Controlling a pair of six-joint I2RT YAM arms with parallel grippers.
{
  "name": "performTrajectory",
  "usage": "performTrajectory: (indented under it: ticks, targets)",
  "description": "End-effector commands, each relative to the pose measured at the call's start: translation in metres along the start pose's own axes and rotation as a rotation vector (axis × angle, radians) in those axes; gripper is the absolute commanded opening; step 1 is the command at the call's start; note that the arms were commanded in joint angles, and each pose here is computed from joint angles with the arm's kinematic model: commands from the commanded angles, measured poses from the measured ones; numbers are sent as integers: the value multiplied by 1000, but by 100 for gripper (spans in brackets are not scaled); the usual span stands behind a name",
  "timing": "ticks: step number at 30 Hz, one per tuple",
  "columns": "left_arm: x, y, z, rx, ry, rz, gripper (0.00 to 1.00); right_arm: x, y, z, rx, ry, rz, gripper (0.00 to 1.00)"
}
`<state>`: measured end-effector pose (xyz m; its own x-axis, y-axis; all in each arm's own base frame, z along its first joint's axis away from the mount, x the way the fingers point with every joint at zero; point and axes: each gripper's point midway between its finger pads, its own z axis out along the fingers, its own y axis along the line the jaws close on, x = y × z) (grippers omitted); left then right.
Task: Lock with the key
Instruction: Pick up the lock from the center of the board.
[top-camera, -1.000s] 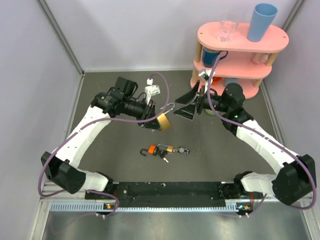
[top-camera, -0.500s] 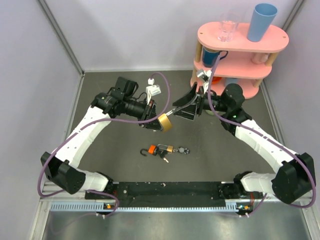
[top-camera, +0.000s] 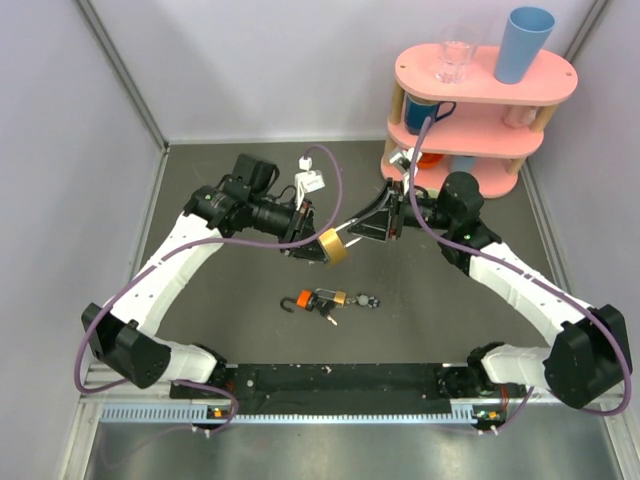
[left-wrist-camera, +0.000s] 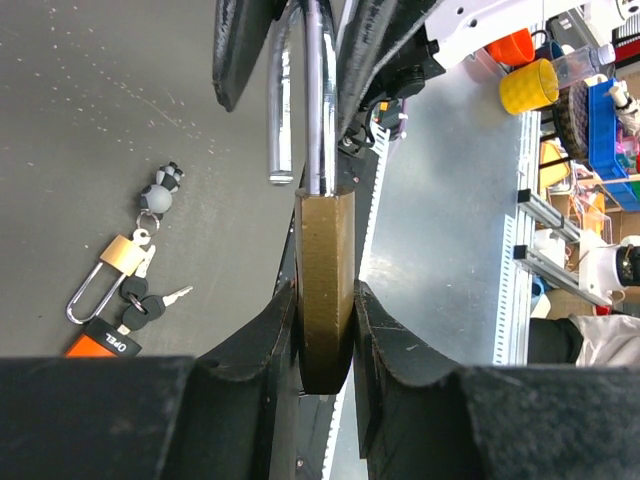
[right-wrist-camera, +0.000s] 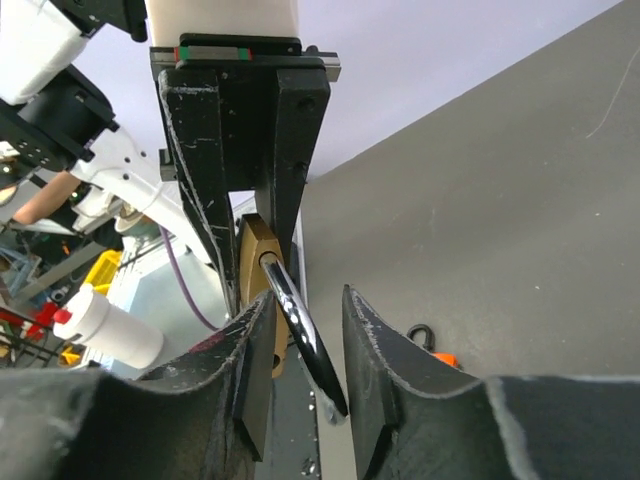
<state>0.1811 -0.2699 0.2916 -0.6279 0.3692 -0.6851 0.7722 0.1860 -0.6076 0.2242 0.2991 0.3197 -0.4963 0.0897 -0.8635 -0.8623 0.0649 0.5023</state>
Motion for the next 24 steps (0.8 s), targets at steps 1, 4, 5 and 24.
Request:
performTrajectory:
  ticks: [1, 4, 5, 24]
  targets:
    - [-27, -30, -3, 97, -70, 156, 0, -8, 22, 4, -64, -27, -40, 29]
    - [-25, -30, 0, 109, -61, 153, 0, -6, 25, 9, -84, -23, -28, 24]
    - [-26, -31, 0, 110, -60, 154, 0, -4, 27, 11, -92, -18, -27, 22]
    - [-69, -16, -15, -80, -198, 204, 67, -26, 23, -1, 97, -158, -71, 0]
